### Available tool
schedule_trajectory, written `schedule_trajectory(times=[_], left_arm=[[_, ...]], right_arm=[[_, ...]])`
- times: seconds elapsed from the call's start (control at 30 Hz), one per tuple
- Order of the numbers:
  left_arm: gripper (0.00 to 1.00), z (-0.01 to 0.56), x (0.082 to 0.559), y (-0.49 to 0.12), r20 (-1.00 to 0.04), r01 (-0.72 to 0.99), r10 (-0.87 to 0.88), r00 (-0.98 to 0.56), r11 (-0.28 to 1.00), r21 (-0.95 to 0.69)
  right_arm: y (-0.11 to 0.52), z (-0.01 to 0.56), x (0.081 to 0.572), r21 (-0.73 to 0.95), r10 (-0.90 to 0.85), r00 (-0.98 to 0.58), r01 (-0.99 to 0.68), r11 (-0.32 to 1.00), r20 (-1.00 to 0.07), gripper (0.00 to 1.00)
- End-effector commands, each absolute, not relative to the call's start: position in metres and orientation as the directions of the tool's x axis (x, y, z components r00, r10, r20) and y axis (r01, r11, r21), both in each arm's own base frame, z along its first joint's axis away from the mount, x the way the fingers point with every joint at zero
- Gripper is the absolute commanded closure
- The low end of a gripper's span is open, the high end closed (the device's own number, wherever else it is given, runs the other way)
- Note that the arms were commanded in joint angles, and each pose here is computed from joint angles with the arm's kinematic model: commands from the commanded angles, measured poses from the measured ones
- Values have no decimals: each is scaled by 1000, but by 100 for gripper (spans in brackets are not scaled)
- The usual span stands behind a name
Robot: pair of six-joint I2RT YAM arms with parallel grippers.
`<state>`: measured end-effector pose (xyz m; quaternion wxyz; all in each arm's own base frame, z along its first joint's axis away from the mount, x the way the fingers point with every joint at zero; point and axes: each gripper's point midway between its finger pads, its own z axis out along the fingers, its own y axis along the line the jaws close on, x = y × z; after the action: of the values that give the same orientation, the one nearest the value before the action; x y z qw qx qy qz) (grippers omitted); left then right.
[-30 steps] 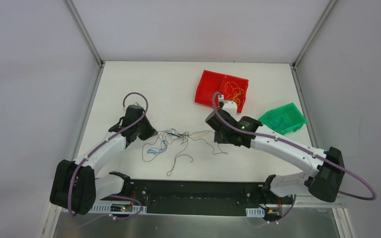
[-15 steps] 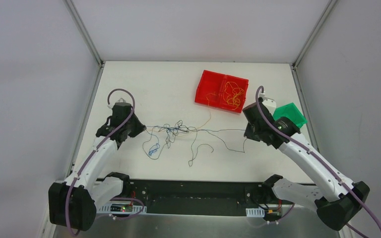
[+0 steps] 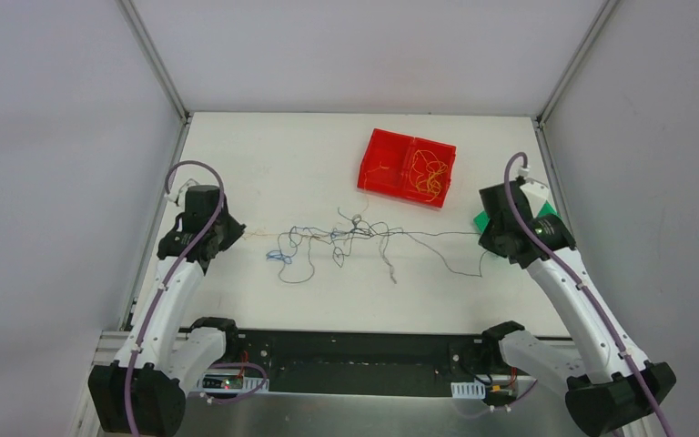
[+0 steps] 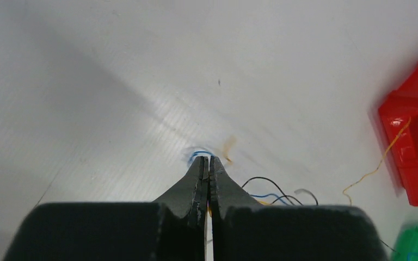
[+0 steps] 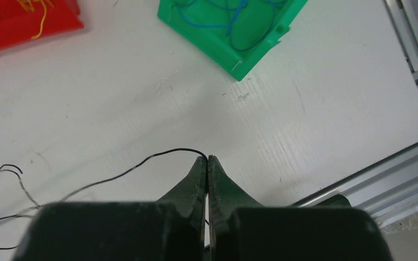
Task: Untangle the cables
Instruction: Untie the cable.
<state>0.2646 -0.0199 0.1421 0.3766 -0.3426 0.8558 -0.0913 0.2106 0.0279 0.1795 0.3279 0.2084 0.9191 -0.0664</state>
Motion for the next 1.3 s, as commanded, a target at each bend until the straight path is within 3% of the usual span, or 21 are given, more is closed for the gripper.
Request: schedule_trajectory(times=[0.0, 0.2, 0.33, 0.47, 0.5, 0.6, 0.7, 0.77, 0.97, 1.27], left_arm=[[100, 145, 250, 12, -594, -660, -720, -359, 646, -384], [100, 145, 252, 7, -579, -640, -715, -392, 664, -387], [100, 156, 251, 15, -630, -627, -681, -374, 686, -369], [100, 169, 263, -10, -620, -484, -626, -473, 773, -411], [96, 171, 266, -22, -599, -432, -610, -519, 792, -432], [66, 173, 270, -51, -547, -317, -572, -611, 810, -493], [39, 177, 268, -67, -580, -244, -512, -634, 844, -478], [27, 180, 266, -80, -607, -190, -459, -649, 870, -454], [22, 181, 258, -154, -603, 66, -288, -743, 866, -495], [21, 175, 257, -232, -682, 373, -77, -727, 790, -486]], right_arm=[[-10, 201, 207, -12, 406, -601, 569, 822, -688, 100], [39, 185, 210, 164, 432, -693, 419, 893, -578, 100], [43, 177, 208, 159, 419, -720, 403, 901, -553, 100], [76, 170, 201, 250, 365, -805, 276, 928, -468, 100], [85, 168, 199, 268, 347, -826, 248, 931, -445, 99], [113, 162, 197, 273, 266, -862, 156, 949, -431, 100], [143, 166, 193, 282, 187, -881, 65, 957, -434, 100], [165, 173, 190, 313, 155, -888, 13, 950, -433, 100], [205, 206, 199, 398, 134, -879, -67, 915, -457, 100], [213, 285, 224, 383, 117, -818, -133, 914, -563, 100]])
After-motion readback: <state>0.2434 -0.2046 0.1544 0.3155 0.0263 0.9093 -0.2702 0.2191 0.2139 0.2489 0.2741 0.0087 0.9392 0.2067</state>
